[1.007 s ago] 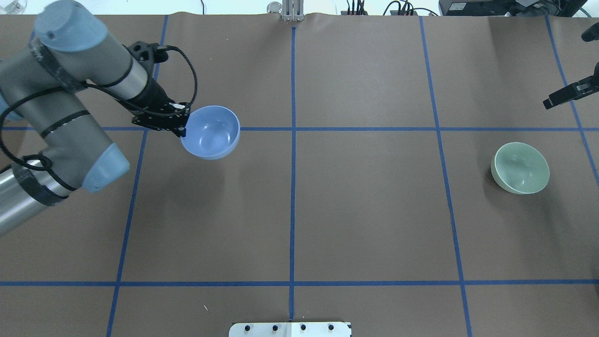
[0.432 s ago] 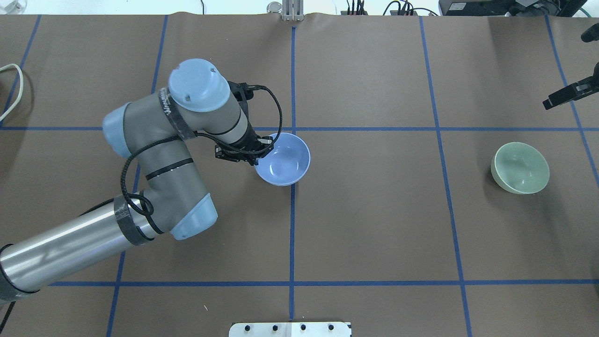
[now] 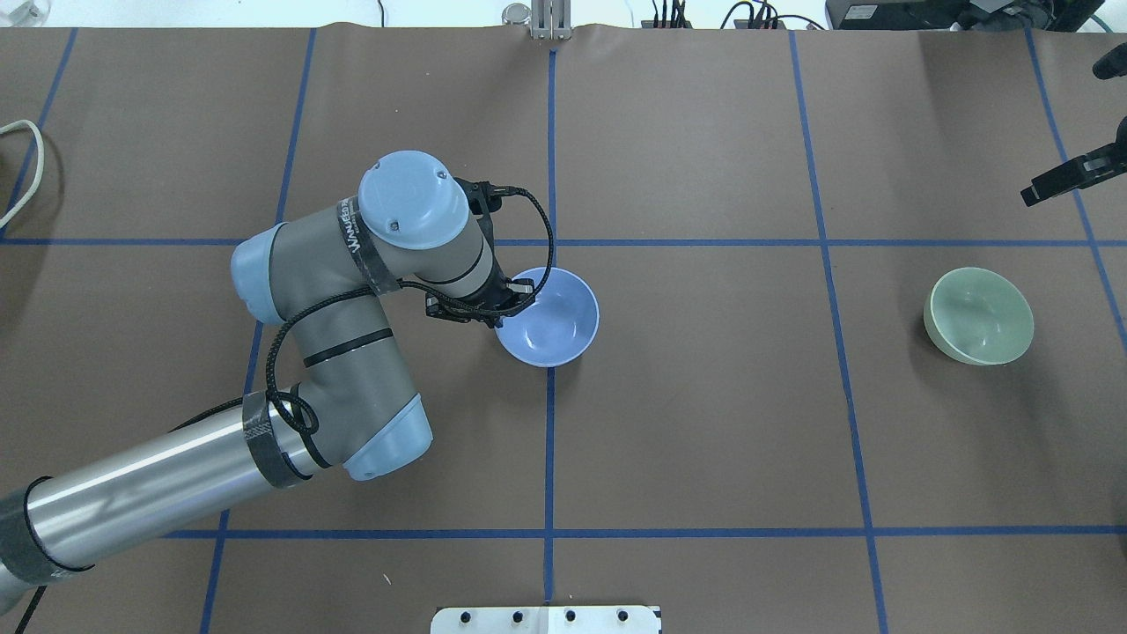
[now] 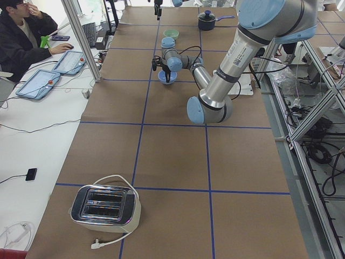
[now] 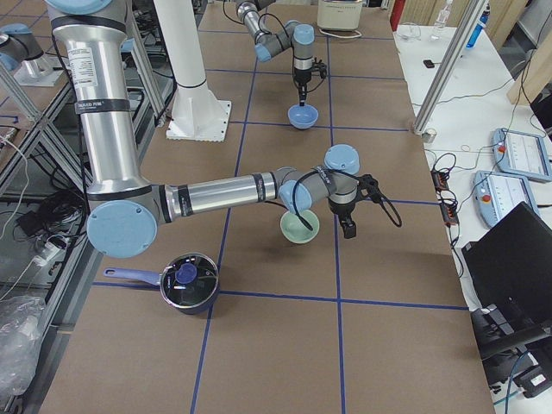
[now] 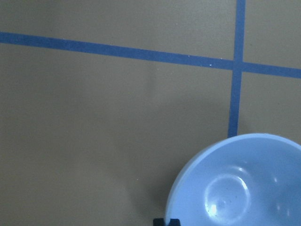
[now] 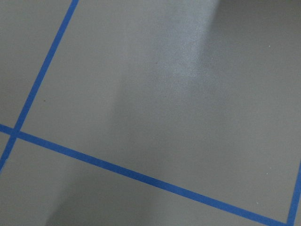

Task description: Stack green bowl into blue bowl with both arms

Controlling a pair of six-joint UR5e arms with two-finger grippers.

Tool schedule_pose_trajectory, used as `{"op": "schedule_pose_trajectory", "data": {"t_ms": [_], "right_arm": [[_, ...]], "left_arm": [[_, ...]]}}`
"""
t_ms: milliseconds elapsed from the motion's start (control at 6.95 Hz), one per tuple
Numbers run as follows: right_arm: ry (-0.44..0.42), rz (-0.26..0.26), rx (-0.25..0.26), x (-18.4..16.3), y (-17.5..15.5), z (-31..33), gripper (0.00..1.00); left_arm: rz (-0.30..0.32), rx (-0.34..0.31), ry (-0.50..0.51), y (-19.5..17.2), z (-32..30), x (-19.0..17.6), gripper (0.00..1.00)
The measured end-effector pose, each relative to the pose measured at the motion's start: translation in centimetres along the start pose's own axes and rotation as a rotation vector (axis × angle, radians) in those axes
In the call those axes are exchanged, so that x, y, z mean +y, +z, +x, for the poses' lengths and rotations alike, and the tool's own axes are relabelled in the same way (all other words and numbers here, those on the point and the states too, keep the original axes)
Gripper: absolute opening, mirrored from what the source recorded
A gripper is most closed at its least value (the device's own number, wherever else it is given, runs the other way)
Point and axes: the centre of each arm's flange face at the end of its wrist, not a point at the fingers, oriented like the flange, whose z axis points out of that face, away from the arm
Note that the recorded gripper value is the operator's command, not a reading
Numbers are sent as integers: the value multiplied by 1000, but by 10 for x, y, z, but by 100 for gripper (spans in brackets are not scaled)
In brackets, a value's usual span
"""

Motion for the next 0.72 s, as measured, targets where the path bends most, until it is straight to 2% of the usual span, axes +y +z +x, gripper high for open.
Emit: {"op": "schedule_pose_trajectory", "data": {"t_ms": [144,288,576,719], "right_arm": [[0,0,0,0,0,0,100],[0,0,0,0,0,0,100],[0,0,0,0,0,0,100],[-1,0,0,0,0,0,100]], "left_arm": [[2,-2,4,2,1,3,1],[6,-5,8,4,2,5,14],[10,-3,16,5,2,6,98],[13,4,22,2,2,7,98]]}}
